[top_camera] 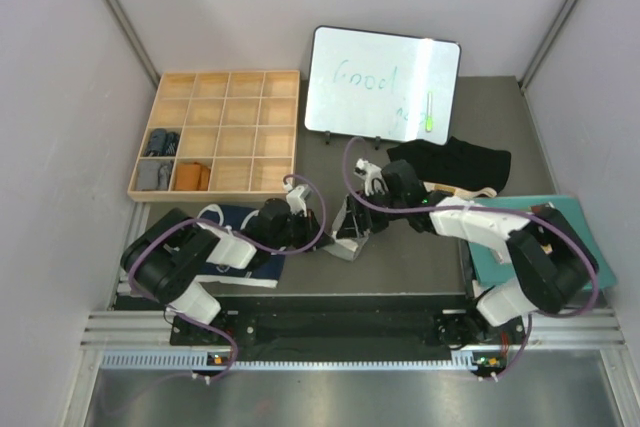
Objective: Roll the underwear
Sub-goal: Roll the underwear to the center of the board.
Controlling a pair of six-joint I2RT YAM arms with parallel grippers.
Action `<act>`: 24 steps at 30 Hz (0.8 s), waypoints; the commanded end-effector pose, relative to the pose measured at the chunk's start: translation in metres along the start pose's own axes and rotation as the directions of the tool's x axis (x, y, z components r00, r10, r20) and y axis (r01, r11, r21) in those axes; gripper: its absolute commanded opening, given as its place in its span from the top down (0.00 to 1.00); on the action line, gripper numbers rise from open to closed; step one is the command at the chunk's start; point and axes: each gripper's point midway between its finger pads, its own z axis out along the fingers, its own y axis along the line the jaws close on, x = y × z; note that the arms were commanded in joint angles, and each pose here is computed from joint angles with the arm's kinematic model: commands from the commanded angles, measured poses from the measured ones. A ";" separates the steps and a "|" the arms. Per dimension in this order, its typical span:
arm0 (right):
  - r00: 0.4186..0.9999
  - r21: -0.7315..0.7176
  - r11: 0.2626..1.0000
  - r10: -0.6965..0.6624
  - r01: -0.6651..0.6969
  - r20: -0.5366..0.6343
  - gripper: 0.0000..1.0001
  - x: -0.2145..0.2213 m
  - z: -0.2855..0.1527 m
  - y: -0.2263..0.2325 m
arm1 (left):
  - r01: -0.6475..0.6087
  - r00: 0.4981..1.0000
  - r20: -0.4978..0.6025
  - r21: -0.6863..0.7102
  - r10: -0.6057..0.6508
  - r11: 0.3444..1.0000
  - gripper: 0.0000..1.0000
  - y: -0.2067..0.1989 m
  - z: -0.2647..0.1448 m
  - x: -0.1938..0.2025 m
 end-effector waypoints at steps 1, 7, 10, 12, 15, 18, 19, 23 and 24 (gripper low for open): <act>0.985 0.143 0.981 0.109 -0.128 0.134 0.25 -0.003 -0.023 -0.015 | 0.033 0.998 -0.057 -0.124 -0.040 0.992 0.94 0.026 0.000 0.017; 0.937 0.075 0.960 0.245 -0.271 0.247 0.24 0.007 -0.030 -0.010 | 0.076 0.994 -0.066 -0.127 -0.085 0.989 0.94 0.024 -0.001 0.020; 0.928 0.064 0.953 0.271 -0.296 0.254 0.25 0.014 -0.025 -0.013 | 0.101 0.992 -0.068 -0.131 -0.111 0.986 0.94 0.023 0.000 0.020; 0.931 0.069 0.952 0.276 -0.300 0.238 0.25 0.021 -0.018 -0.012 | 0.116 0.990 -0.065 -0.133 -0.126 0.984 0.94 0.022 0.000 0.020; 0.923 0.097 0.940 0.296 -0.327 0.244 0.25 0.029 -0.010 -0.020 | 0.132 0.988 -0.065 -0.128 -0.141 0.983 0.94 0.021 -0.001 0.021; 0.919 0.122 0.929 0.315 -0.350 0.238 0.27 0.036 -0.005 -0.027 | 0.139 0.987 -0.064 -0.124 -0.148 0.982 0.94 0.020 -0.001 0.021; 0.916 0.134 0.924 0.319 -0.357 0.242 0.27 0.036 -0.004 -0.030 | 0.142 0.986 -0.064 -0.124 -0.151 0.982 0.94 0.020 -0.001 0.021; 0.915 0.181 0.908 0.335 -0.377 0.224 0.33 0.047 0.002 -0.040 | 0.142 0.987 -0.061 -0.115 -0.149 0.983 0.94 0.017 -0.002 0.020; 0.913 0.196 0.903 0.337 -0.383 0.229 0.34 0.048 0.003 -0.044 | 0.141 0.987 -0.060 -0.112 -0.148 0.984 0.94 0.017 -0.002 0.019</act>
